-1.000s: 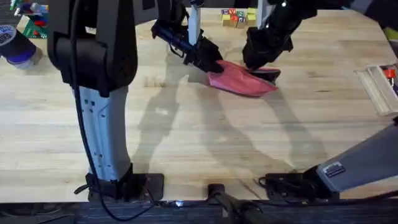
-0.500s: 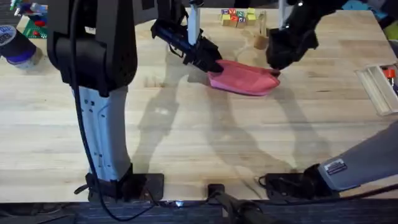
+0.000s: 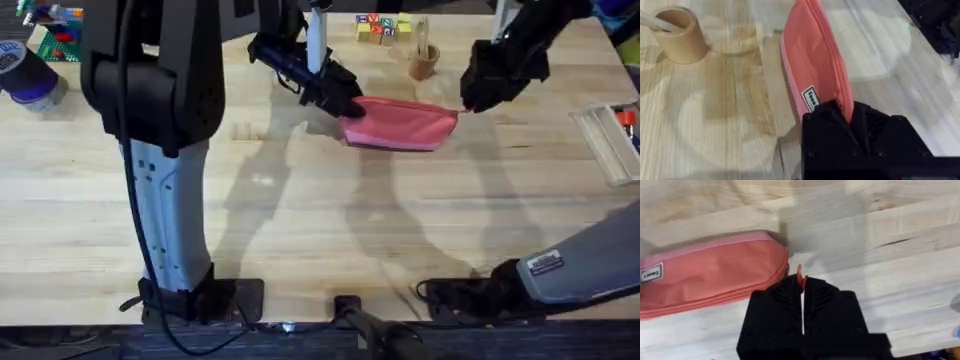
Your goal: Unzip the bag, pick up the pens from the table one at a time and place them inside, then zip the bag closed.
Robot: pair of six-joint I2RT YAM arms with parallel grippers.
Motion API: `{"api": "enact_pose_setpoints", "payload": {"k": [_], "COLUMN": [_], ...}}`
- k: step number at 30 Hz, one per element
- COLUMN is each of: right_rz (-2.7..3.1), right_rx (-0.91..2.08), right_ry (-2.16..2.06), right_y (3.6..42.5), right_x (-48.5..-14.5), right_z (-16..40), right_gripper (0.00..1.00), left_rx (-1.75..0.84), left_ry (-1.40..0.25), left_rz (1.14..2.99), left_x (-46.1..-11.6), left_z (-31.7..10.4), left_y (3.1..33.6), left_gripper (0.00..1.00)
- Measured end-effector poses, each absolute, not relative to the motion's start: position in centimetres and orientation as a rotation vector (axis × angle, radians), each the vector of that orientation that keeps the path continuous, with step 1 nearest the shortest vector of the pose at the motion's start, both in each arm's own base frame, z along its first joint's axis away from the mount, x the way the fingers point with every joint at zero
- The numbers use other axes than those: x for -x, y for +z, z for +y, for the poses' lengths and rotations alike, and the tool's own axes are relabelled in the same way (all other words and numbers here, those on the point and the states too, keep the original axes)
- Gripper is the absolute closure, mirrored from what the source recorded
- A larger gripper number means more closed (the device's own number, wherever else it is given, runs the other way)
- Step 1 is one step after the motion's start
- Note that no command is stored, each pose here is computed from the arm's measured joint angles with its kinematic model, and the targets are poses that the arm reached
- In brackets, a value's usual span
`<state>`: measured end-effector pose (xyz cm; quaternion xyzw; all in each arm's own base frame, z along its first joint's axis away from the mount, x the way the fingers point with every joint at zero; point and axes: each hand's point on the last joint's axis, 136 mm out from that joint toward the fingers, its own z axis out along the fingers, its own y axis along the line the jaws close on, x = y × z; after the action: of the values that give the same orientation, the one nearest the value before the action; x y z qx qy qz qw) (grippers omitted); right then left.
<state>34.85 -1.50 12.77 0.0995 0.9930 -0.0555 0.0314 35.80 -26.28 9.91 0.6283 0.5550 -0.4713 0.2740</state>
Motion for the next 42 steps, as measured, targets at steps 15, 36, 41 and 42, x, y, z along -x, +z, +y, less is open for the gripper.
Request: {"api": "enact_pose_setpoints", "payload": {"k": [15, 36, 41, 42], "right_rz": [3.138, 2.832, 2.708, 2.691], "right_rx": [-0.658, -0.483, -0.353, -0.327], "right_ry": [-0.205, -0.159, -0.057, -0.029], "right_y": [4.8, 15.4, 19.9, 20.5], "right_x": [-29.5, -31.2, -30.2, -30.0], "right_z": [-7.7, -5.2, -2.3, -1.7], "right_gripper": [0.969, 0.970, 0.971, 0.971], "left_rx": [-1.694, -1.685, -1.686, -1.686], "left_ry": [-1.255, -1.251, -1.251, -1.251], "left_rz": [1.514, 1.524, 1.525, 1.525], "left_x": [-36.0, -36.2, -36.2, -36.2], "left_z": [-25.8, -25.4, -25.4, -25.4], "left_y": [9.6, 9.5, 9.5, 9.5], "left_gripper": [0.959, 0.959, 0.959, 0.959]}}
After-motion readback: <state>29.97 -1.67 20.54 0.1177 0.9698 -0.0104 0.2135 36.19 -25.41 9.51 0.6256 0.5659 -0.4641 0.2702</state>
